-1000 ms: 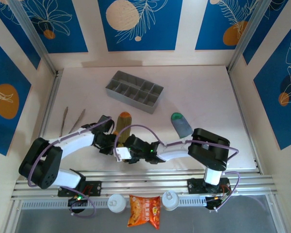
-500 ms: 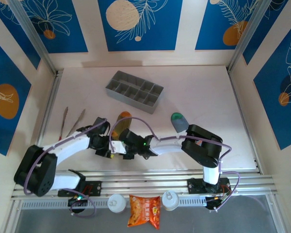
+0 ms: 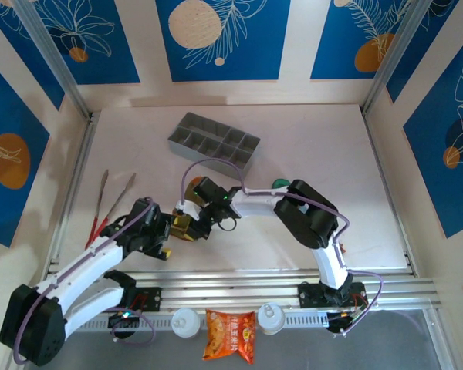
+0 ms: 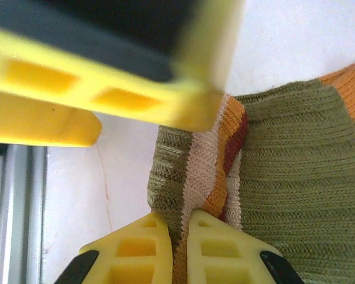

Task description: Roll the socks

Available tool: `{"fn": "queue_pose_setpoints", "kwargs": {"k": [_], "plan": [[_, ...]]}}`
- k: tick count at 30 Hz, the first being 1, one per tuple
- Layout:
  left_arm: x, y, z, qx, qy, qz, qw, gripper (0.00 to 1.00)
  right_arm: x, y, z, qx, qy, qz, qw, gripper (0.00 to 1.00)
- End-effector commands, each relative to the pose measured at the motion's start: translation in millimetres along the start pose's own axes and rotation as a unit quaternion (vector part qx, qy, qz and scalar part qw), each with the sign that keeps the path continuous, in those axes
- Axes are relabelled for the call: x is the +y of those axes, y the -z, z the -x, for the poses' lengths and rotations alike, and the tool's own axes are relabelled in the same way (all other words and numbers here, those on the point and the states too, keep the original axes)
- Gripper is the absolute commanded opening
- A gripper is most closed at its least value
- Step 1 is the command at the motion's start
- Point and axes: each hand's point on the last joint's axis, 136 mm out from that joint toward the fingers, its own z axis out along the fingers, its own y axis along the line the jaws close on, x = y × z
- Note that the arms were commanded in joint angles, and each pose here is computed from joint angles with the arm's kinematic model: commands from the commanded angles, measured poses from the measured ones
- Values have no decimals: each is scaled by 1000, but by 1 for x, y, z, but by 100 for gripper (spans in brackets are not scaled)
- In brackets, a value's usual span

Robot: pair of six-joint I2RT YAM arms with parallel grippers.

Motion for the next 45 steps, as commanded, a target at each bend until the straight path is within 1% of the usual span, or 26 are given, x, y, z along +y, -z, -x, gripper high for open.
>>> {"fn": "queue_pose_setpoints", "kwargs": {"k": [1,6,11,15,19,22,23,24,26,27,28,29,30,32,34,36,37,38,40,42,43,45], "plan": [[-3,-4,6,-13,24,-14,1000,82,5,-15,-71,113,-135,41,983,0],[-6,-12,0,3,2,-6,1000,71,-4,-12,-65,103,-192,66,974,0],[-17,-25,1,4,-8,-26,1000,67,-4,-11,-60,101,-211,82,969,0],[-20,-38,-2,9,-18,-19,1000,63,-5,-13,-60,107,-225,86,965,0],[-14,-47,-4,9,-23,1,1000,58,-8,-14,-60,111,-242,86,960,0],[-7,-53,-3,6,-24,16,1000,51,-11,-15,-59,114,-256,87,956,0],[-3,-55,-3,6,-22,24,999,47,-12,-15,-59,118,-258,88,955,0],[2,-56,-2,5,-20,34,999,40,-12,-16,-59,120,-259,86,955,0],[22,-58,0,4,-6,84,996,16,-11,-15,-59,121,-249,81,958,0],[31,-58,-1,8,-1,108,994,5,-10,-14,-58,119,-237,77,961,1],[48,-56,-2,10,10,150,989,0,-7,-13,-57,115,-219,72,966,3],[62,-54,-4,15,20,188,982,0,-5,-12,-55,110,-199,67,971,6],[69,-52,-5,21,22,212,977,0,-3,-10,-53,106,-185,64,975,8],[88,-46,-8,27,30,271,962,0,0,-7,-50,98,-160,58,981,15],[96,-42,-8,27,36,297,954,0,1,-2,-47,90,-129,43,987,26],[102,-36,-7,19,44,319,947,0,0,6,-43,66,-85,13,994,36],[103,-32,-6,13,46,328,943,0,1,11,-38,45,-55,-3,997,41],[103,-27,-4,5,47,338,940,0,2,18,-31,21,-19,-24,999,43],[101,-21,-1,-8,48,347,937,0,8,31,-23,-20,61,-69,996,47],[98,-17,0,-14,52,352,934,0,13,44,-15,-64,139,-119,981,55],[95,-18,-1,-13,51,349,936,0,15,51,-10,-82,172,-149,970,59],[94,-16,-1,-16,53,358,932,0,15,60,-5,-86,212,-195,954,61]]}}
